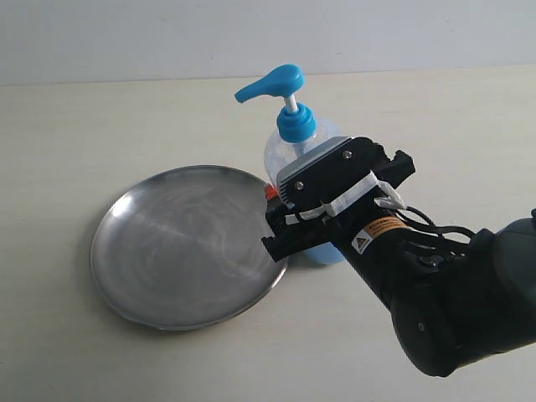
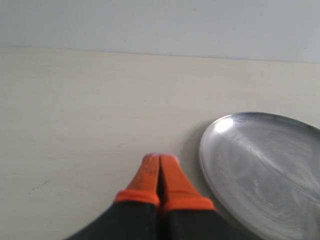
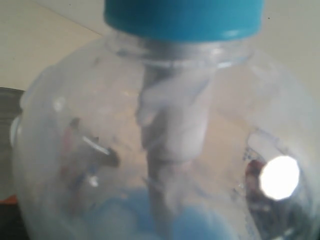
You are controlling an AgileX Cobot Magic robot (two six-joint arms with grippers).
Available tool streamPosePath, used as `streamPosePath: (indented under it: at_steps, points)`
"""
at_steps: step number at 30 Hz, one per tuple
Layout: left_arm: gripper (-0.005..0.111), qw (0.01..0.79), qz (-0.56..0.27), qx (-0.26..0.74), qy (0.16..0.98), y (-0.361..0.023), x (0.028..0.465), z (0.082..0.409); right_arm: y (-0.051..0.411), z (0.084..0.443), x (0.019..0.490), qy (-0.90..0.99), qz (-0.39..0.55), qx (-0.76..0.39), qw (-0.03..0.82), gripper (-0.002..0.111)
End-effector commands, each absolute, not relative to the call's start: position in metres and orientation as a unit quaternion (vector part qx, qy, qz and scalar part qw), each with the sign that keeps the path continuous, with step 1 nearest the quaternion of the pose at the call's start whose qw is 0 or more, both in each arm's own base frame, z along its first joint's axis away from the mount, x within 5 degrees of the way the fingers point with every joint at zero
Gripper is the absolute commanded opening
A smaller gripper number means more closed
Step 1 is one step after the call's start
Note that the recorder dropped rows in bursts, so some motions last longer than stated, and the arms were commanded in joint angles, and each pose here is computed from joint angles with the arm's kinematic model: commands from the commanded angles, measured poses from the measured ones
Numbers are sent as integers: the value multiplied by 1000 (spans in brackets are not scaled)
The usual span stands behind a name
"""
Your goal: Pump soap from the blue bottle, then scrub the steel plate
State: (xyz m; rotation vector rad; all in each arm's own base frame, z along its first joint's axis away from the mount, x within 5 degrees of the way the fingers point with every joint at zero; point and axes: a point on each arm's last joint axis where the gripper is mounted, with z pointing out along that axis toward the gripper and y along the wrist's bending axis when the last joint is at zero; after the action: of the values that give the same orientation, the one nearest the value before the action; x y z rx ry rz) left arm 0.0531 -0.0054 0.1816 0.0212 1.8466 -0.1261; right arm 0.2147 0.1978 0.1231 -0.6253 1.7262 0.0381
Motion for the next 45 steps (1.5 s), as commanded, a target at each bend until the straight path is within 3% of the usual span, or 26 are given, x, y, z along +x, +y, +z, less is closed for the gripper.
streamPosePath:
  at_steps: [1, 15, 37, 45]
  points:
    - [0, 605, -58, 10, 794, -6, 53, 181, 200, 136, 217, 719, 18, -266, 642, 0]
    - [0, 602, -57, 10, 796, -6, 53, 181, 200, 136, 217, 719, 18, -266, 642, 0]
    - [0, 568, -54, 10, 822, -9, 80, 242, 200, 136, 217, 719, 18, -266, 642, 0]
    - [0, 568, -54, 10, 821, -12, 108, 287, 200, 136, 217, 719, 18, -266, 642, 0]
